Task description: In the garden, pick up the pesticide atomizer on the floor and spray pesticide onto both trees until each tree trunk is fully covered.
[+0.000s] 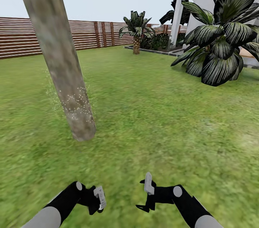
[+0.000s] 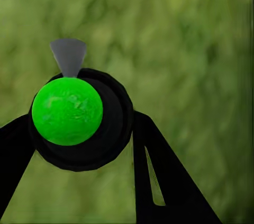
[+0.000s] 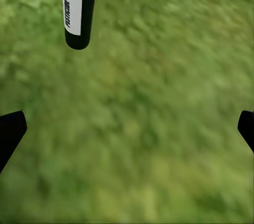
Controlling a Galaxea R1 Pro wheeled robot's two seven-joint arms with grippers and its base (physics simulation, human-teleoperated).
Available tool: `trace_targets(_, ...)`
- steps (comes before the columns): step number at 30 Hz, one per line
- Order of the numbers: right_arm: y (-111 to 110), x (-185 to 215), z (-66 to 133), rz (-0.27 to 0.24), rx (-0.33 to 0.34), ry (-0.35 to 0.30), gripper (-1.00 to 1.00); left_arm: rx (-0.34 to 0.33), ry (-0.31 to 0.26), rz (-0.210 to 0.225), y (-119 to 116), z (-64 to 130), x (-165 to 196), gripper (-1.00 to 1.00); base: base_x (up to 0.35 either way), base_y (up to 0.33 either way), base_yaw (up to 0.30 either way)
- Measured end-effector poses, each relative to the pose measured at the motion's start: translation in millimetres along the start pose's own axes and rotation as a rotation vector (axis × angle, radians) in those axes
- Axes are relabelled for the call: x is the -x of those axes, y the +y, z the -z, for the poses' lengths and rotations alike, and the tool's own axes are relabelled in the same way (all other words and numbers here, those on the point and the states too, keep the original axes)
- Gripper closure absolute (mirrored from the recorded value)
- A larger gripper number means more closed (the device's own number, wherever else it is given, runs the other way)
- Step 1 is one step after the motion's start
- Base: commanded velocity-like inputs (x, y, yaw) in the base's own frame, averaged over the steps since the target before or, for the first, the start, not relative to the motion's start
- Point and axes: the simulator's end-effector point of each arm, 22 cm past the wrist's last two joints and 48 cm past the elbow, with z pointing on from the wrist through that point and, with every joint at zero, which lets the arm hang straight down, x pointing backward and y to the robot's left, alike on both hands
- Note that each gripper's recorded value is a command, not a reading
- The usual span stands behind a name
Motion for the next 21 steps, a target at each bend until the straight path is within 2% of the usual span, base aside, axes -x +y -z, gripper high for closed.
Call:
trace_targets(8, 7, 13, -10.1, 0.005, 0.012, -0.018, -1.00, -0.030, 0.015, -0.084, -25, -16.4, 28, 1.00, 0.000, 0.000, 0.000)
trace_targets(9, 7, 15, -11.1, 0.005, 0.014, -0.020, 1.00, -0.034, 0.019, -0.093, -28, -18.2, 31, 1.00, 0.000, 0.000, 0.000)
trace_targets(10, 8, 15, -12.1, -0.001, 0.014, -0.017, 1.00, -0.035, 0.024, -0.102, -30, -19.3, 32, 1.00, 0.000, 0.000, 0.000)
trace_targets(14, 19, 0, -12.9, -0.114, 0.065, 0.075, 1.00, -0.040, 0.025, -0.115, -35, -21.9, 37, 1.00, 0.000, 0.000, 0.000)
trace_targets(18, 21, -2, -12.8, -0.129, 0.074, 0.086, 1.00, -0.041, 0.025, -0.118, -36, -22.4, 38, 1.00, 0.000, 0.000, 0.000)
trace_targets(21, 16, 4, -11.6, -0.118, 0.063, 0.079, 1.00, -0.048, 0.026, -0.132, -40, -24.6, 44, 1.00, 0.000, 0.000, 0.000)
